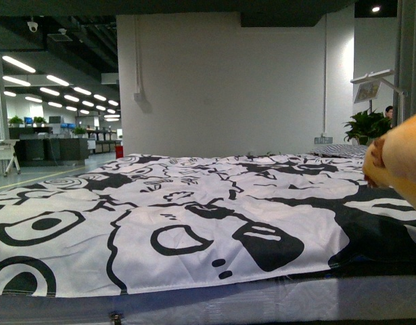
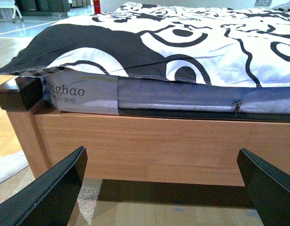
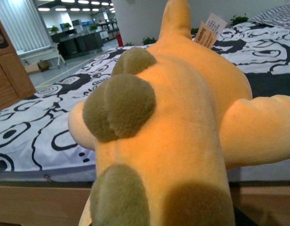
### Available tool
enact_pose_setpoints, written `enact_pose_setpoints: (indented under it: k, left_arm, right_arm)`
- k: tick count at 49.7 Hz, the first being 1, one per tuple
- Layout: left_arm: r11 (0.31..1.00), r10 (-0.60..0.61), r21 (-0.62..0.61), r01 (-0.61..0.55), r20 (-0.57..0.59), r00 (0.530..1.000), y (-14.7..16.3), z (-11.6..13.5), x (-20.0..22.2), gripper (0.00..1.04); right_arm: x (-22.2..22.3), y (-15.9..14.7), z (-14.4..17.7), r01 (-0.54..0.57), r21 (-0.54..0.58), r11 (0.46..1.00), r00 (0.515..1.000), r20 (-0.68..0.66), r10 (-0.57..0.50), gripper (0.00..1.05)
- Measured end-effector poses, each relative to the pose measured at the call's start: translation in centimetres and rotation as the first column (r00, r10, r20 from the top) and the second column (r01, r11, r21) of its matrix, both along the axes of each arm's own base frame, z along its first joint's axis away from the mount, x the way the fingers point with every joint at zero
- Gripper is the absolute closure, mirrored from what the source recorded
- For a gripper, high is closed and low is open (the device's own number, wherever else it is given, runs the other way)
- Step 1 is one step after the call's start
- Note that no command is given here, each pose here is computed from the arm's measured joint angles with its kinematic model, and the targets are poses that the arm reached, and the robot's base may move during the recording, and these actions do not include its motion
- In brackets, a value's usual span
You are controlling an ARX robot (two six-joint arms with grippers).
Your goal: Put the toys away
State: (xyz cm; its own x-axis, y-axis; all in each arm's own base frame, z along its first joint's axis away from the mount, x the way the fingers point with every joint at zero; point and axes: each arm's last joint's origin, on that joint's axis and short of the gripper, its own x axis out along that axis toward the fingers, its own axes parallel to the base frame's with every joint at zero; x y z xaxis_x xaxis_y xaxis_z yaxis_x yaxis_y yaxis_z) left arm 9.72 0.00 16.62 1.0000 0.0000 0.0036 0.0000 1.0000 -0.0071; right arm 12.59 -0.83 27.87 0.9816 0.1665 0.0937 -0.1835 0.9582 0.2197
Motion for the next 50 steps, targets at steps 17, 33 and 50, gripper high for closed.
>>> enact_pose_setpoints:
  k: [17,33,50]
  left_arm:
    - [1.0,0.0,0.0,0.0,0.0,1.0,0.0,0.0,0.0,0.06]
    - [1.0,0.0,0.0,0.0,0.0,1.0,0.0,0.0,0.0,0.06]
    - [1.0,0.0,0.0,0.0,0.0,1.0,0.0,0.0,0.0,0.06]
  right_arm:
    - [-2.7,1.0,-4.5,0.068,-0.001,0.998,0.998,0.018,-0.068,0.85]
    - [-2.7,1.7,-8.5,0.127,-0.023,0.992,0.991,0.053,-0.126,0.85]
    - [-2.9,2.4,-9.5,0.115,-0.018,0.993,0.991,0.076,-0.114,0.85]
